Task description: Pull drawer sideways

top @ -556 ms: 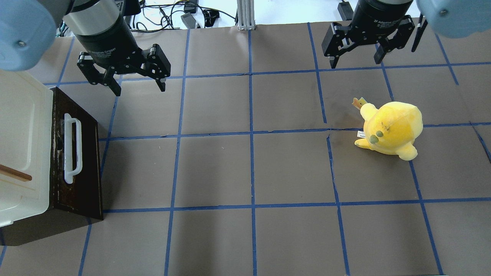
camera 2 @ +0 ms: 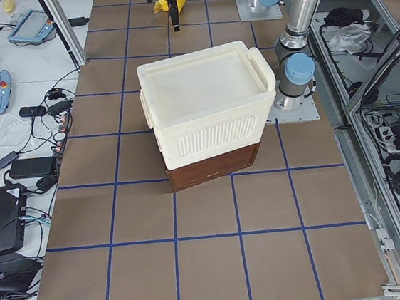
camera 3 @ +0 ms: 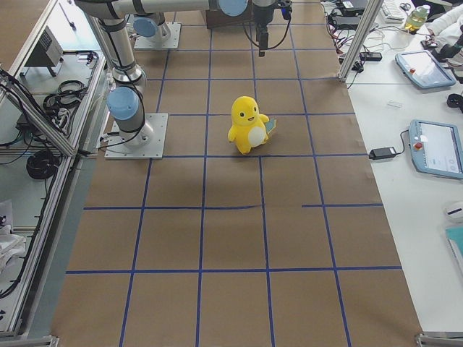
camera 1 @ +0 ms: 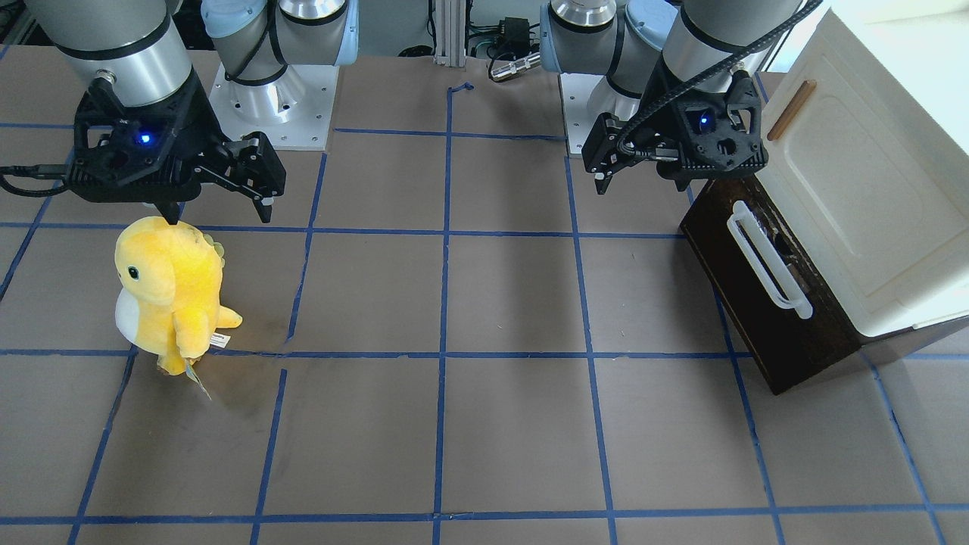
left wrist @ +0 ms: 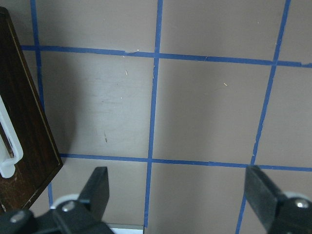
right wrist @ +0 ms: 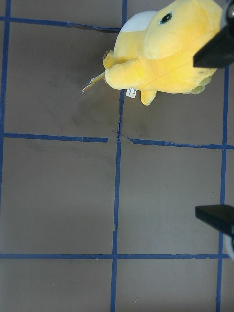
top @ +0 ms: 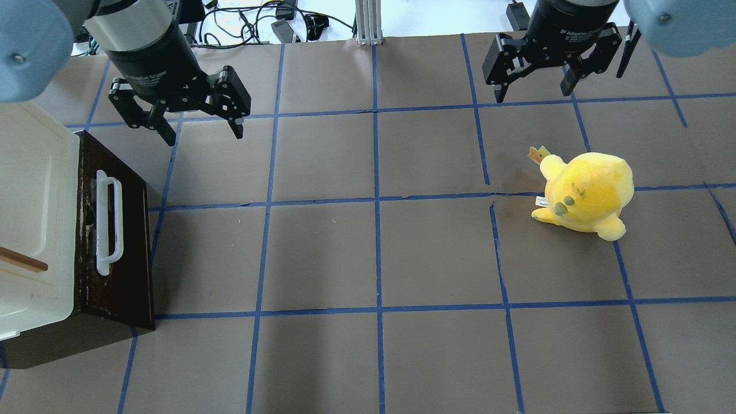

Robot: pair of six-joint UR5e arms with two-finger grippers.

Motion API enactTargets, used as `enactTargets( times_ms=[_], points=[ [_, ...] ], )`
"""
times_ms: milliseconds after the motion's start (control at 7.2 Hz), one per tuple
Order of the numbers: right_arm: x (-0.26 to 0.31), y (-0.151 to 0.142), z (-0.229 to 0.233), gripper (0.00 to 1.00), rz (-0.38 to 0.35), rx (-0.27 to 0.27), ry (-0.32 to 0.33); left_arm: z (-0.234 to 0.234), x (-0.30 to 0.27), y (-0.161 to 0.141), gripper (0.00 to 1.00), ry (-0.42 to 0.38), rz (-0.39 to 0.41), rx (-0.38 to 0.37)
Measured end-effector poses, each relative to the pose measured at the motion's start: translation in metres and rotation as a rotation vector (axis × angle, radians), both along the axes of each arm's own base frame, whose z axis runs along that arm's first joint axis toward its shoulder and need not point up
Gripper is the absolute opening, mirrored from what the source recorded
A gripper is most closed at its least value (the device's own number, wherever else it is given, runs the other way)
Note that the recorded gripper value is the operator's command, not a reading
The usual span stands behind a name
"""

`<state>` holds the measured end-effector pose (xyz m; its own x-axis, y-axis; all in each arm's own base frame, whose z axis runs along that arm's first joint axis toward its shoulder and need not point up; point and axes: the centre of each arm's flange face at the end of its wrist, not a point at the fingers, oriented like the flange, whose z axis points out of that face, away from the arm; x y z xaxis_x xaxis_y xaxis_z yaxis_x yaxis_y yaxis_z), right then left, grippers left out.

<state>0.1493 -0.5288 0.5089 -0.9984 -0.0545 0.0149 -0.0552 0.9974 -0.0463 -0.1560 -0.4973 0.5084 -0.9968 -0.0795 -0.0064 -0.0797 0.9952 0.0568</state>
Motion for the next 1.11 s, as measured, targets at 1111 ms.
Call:
enactTargets(
  times_ms=[1111],
  points=[
    [0.0, 0.0, 0.0, 1.0, 0.0, 0.0, 0.0, -0.017, -0.008, -0.005, 1.0, -0.015, -0.011, 0.025]
  ],
)
